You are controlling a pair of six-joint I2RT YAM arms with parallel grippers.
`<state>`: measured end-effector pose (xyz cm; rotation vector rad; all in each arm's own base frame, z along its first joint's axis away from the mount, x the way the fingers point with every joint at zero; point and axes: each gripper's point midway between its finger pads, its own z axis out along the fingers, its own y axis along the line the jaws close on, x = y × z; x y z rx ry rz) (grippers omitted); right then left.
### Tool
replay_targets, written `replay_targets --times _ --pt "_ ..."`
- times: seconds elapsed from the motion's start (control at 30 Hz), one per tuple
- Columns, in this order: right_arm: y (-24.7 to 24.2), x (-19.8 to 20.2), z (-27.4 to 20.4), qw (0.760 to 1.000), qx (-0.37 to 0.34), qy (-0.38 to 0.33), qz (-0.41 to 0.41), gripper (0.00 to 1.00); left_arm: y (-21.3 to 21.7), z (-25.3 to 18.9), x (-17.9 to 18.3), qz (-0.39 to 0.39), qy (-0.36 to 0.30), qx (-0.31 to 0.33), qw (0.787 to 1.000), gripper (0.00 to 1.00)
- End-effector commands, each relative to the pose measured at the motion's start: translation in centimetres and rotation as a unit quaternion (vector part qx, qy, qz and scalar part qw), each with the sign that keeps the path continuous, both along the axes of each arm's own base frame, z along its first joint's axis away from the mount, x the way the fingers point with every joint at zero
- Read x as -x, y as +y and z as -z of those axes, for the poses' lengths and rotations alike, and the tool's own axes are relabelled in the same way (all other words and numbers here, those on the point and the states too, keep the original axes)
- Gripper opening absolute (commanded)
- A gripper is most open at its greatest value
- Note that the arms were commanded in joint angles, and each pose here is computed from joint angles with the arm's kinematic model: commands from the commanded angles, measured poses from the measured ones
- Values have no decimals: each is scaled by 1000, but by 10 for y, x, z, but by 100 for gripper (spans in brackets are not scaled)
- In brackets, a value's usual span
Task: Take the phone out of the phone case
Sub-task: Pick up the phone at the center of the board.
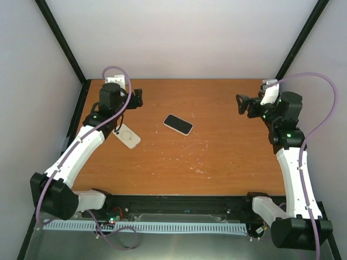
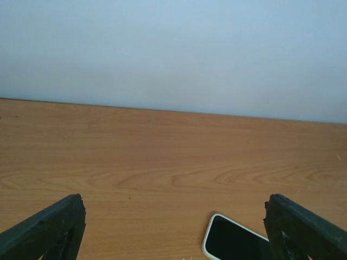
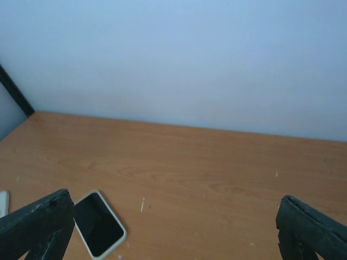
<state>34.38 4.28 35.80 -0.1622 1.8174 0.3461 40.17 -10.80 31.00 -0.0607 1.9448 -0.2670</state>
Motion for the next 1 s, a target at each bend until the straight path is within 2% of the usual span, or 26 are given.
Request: replay_targets --times 0.0,0.03,0.1,0.13,0.3,0.43,0.53,0.67,0.8,0.97 --pt "28 7 52 988 78 39 -126 100 -15 40 -5 33 70 1 997 91" --pt "40 10 62 980 92 46 -169 100 -20 55 -5 41 96 4 994 89" --pt "52 7 82 970 114 81 -200 100 -32 85 -10 74 146 17 986 77" --pt "59 6 90 964 125 96 -214 100 -37 96 -14 82 169 25 982 76" --pt "94 2 128 935 166 145 -279 100 -43 137 -50 69 234 39 969 91" --pt "115 8 164 910 187 195 -314 99 -54 147 -90 82 260 36 961 95" --pt "118 16 182 907 170 210 -324 98 -68 174 -108 119 299 30 946 94" --pt "115 22 201 906 165 230 -315 98 -90 203 -122 160 325 56 930 87" --pt "109 21 214 904 173 254 -298 98 -107 220 -121 192 341 95 915 82" --pt "107 23 226 901 168 269 -295 98 -122 241 -115 210 359 118 902 81"
